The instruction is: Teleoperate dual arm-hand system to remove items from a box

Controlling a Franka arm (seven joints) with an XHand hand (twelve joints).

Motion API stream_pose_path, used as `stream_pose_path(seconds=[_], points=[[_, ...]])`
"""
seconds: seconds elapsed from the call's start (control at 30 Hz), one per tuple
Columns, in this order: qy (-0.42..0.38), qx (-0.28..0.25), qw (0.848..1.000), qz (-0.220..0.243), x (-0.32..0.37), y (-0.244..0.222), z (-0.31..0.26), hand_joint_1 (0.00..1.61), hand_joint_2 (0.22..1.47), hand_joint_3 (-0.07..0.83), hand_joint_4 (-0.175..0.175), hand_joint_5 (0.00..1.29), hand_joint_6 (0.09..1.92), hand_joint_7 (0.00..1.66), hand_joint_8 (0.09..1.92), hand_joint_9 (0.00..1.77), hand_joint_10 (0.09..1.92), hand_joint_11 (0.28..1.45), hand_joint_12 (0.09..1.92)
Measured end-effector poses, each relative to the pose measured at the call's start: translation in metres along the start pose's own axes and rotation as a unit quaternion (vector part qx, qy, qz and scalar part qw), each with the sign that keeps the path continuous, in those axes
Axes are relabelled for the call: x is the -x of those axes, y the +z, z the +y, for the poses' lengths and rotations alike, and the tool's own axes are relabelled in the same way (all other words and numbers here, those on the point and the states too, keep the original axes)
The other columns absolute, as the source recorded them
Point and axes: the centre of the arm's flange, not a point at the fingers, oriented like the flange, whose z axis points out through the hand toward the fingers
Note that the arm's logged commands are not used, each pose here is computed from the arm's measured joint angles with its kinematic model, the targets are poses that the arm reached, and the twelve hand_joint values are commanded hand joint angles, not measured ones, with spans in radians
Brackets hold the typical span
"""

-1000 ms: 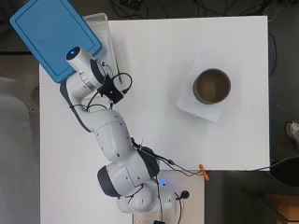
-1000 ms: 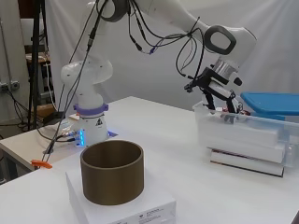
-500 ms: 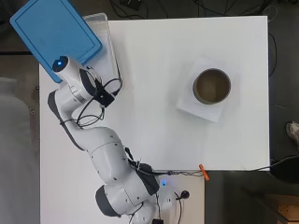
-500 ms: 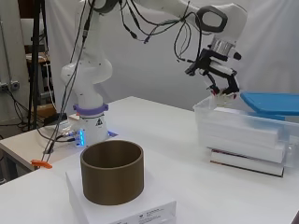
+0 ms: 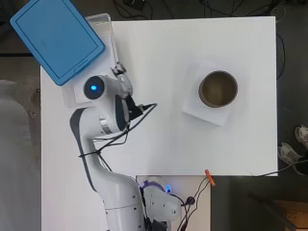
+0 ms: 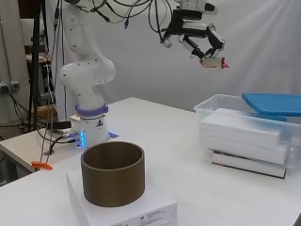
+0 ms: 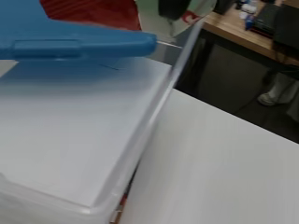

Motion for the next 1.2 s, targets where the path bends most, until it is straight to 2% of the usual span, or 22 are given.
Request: stream_pose_path(seconds=[0.07, 0.1, 0.17, 0.2, 0.23, 0.3, 0.33, 0.4, 0.5, 0.6, 0.7, 0.77, 1.0, 1.1, 1.13, 1.2], points=[[0.069, -0.002, 0.998, 0.009, 0.076, 0.005, 0.006, 1.34, 1.19, 0.000, -0.161, 0.81, 1.24, 0.77, 0.54, 0.79, 1.34, 0.54, 1.21], [0.095, 0.000, 0.995, 0.014, 0.102, 0.004, -0.001, 1.34, 1.19, 0.008, -0.169, 0.80, 1.24, 0.79, 0.74, 0.79, 1.31, 0.56, 1.30], [0.123, 0.011, 0.992, 0.019, 0.128, -0.005, -0.023, 1.24, 1.18, 0.005, -0.059, 0.89, 1.13, 0.80, 1.11, 0.89, 1.47, 0.65, 1.60], [0.140, 0.017, 0.990, 0.016, 0.137, -0.007, -0.038, 1.21, 1.18, 0.003, -0.025, 0.91, 1.07, 0.81, 1.22, 0.92, 1.56, 0.68, 1.69], [0.156, 0.018, 0.987, 0.014, 0.143, -0.005, -0.048, 1.20, 1.18, 0.001, -0.008, 0.93, 1.03, 0.81, 1.28, 0.94, 1.61, 0.70, 1.74], [0.192, 0.013, 0.981, 0.020, 0.157, 0.002, -0.059, 1.19, 1.18, 0.001, -0.003, 0.93, 1.00, 0.81, 1.34, 0.95, 1.68, 0.72, 1.78], [0.211, 0.008, 0.977, 0.029, 0.173, 0.006, -0.058, 1.20, 1.18, 0.001, -0.065, 0.92, 0.97, 0.81, 1.41, 0.96, 1.73, 0.73, 1.79], [0.226, 0.001, 0.973, 0.036, 0.210, 0.015, -0.048, 1.10, 1.19, 0.002, -0.017, 0.87, 1.11, 0.80, 1.63, 0.98, 1.85, 0.76, 1.82], [0.248, -0.013, 0.968, 0.044, 0.284, 0.032, -0.029, 1.05, 1.20, 0.001, 0.001, 0.84, 1.21, 0.78, 1.74, 0.99, 1.91, 0.78, 1.85], [0.277, -0.037, 0.959, 0.042, 0.342, 0.062, -0.022, 1.04, 1.19, -0.002, 0.043, 0.85, 1.21, 0.77, 1.79, 0.97, 1.92, 0.78, 1.85], [0.283, -0.053, 0.957, 0.042, 0.367, 0.078, -0.024, 1.03, 1.16, -0.005, 0.115, 0.91, 1.13, 0.79, 1.85, 0.99, 1.92, 0.80, 1.87], [0.288, -0.062, 0.955, 0.044, 0.379, 0.090, -0.024, 1.02, 1.14, -0.004, 0.140, 0.93, 1.08, 0.82, 1.88, 1.01, 1.92, 0.82, 1.89], [0.310, -0.101, 0.945, 0.035, 0.407, 0.151, 0.013, 1.05, 1.11, -0.003, 0.143, 1.00, 0.99, 0.98, 1.92, 1.21, 1.92, 1.00, 1.92], [0.320, -0.116, 0.940, 0.036, 0.420, 0.170, 0.038, 1.05, 1.10, -0.002, 0.143, 1.01, 0.97, 1.01, 1.92, 1.24, 1.92, 1.04, 1.92], [0.323, -0.120, 0.938, 0.035, 0.423, 0.175, 0.045, 1.06, 1.11, 0.000, 0.118, 1.00, 0.98, 1.02, 1.92, 1.25, 1.92, 1.05, 1.92], [0.336, -0.134, 0.932, 0.027, 0.430, 0.189, 0.054, 1.08, 1.12, 0.005, 0.044, 0.97, 1.04, 1.03, 1.92, 1.25, 1.92, 1.06, 1.92]])
